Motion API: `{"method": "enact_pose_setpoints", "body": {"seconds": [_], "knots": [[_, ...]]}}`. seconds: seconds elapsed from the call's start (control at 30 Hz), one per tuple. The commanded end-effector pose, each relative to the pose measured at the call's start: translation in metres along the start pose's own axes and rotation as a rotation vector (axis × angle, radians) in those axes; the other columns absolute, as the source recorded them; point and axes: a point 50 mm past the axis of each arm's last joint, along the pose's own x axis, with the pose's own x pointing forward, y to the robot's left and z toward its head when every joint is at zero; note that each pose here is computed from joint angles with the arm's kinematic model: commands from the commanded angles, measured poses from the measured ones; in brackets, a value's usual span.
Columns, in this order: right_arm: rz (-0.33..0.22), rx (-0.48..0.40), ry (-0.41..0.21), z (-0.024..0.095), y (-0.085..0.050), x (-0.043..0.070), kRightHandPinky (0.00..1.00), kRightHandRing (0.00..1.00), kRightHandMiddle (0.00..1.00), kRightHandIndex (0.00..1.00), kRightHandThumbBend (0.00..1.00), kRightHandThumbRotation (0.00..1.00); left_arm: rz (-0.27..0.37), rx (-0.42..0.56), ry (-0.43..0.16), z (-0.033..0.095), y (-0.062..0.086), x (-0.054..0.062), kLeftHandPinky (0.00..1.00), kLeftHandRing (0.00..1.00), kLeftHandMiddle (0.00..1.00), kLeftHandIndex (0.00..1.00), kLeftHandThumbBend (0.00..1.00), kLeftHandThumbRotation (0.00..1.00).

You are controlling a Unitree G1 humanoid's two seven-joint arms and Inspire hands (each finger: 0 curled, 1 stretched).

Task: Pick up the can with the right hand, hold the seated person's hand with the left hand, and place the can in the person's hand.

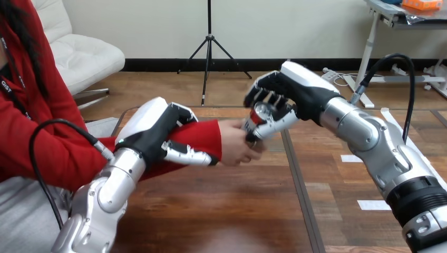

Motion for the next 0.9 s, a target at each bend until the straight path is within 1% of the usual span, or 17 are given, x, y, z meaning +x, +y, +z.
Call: {"method": "enact_pose_setpoints", "body": {"seconds": [0.0,0.1,0.23,0.27,0.47,0.53,0.7,0.73,0.87], "knots": [[-0.118,0.02,-0.186,0.037,-0.031,0.0,0.54,0.62,0.66,0.66,0.92,0.64,0.22,0.02,-0.475,0.109,0.067,0.01,0.58,0.7,0.71,0.69,0.87,0.31],[-0.119,0.042,-0.179,0.033,-0.03,-0.002,0.53,0.61,0.66,0.66,0.91,0.7,0.214,0.026,-0.469,0.106,0.065,0.008,0.57,0.69,0.7,0.68,0.87,0.28],[-0.122,0.048,-0.173,0.028,-0.029,-0.004,0.52,0.59,0.64,0.67,0.9,0.78,0.196,0.029,-0.459,0.104,0.063,0.006,0.56,0.68,0.69,0.67,0.87,0.26],[-0.123,0.049,-0.172,0.027,-0.028,-0.005,0.51,0.59,0.64,0.67,0.9,0.84,0.189,0.028,-0.455,0.103,0.062,0.006,0.56,0.67,0.69,0.67,0.87,0.26],[-0.131,0.051,-0.163,0.023,-0.026,-0.008,0.51,0.59,0.64,0.67,0.88,0.94,0.144,0.045,-0.429,0.1,0.061,0.004,0.55,0.67,0.7,0.69,0.89,0.28],[-0.133,0.052,-0.162,0.022,-0.026,-0.008,0.51,0.59,0.65,0.68,0.87,0.96,0.135,0.05,-0.424,0.1,0.061,0.004,0.55,0.68,0.71,0.7,0.9,0.31],[-0.136,0.056,-0.153,0.019,-0.023,-0.011,0.54,0.62,0.67,0.68,0.84,0.99,0.066,0.071,-0.387,0.098,0.061,0.002,0.57,0.72,0.74,0.73,0.93,0.37],[-0.136,0.056,-0.153,0.019,-0.023,-0.011,0.54,0.63,0.68,0.69,0.83,0.99,0.061,0.072,-0.385,0.098,0.061,0.002,0.58,0.72,0.75,0.74,0.93,0.37],[-0.138,0.054,-0.155,0.017,-0.022,-0.012,0.56,0.65,0.69,0.69,0.83,1.0,0.005,0.083,-0.363,0.097,0.061,0.0,0.6,0.75,0.78,0.76,0.94,0.4]]}}
